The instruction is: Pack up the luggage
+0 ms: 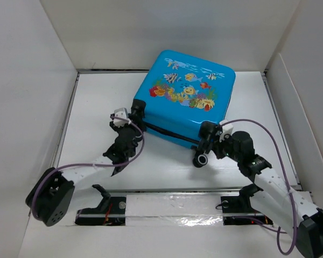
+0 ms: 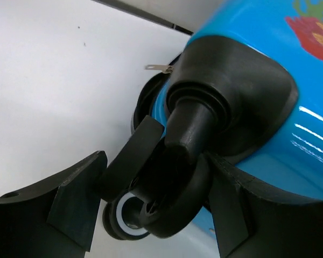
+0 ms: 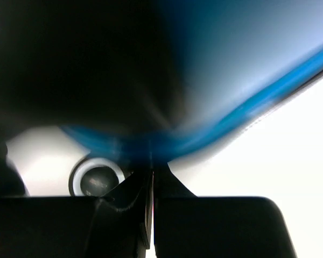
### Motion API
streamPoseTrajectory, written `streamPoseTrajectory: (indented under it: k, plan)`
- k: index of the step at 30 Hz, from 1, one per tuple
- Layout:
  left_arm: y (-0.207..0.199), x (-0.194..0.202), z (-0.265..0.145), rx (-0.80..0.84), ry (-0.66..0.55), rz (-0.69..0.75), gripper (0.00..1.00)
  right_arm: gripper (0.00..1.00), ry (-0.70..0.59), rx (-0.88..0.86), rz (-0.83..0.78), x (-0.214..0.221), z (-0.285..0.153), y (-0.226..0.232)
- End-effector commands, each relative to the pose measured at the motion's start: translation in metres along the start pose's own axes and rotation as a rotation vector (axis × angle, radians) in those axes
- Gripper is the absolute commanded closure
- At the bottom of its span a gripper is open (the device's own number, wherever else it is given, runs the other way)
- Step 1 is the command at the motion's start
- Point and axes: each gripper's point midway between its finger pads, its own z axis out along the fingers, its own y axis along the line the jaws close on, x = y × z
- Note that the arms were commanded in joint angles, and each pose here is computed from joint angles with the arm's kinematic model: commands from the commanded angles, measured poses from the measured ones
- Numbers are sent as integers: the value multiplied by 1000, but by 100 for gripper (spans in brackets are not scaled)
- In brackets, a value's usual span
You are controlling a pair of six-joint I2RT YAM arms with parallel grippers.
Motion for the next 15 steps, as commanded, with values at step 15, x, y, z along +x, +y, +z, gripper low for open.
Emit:
streamPoseTrajectory:
  k: [15]
  plan:
    - [-185, 43, -161, 780, 342, -61, 100, 100, -465, 125, 15, -97, -23, 63]
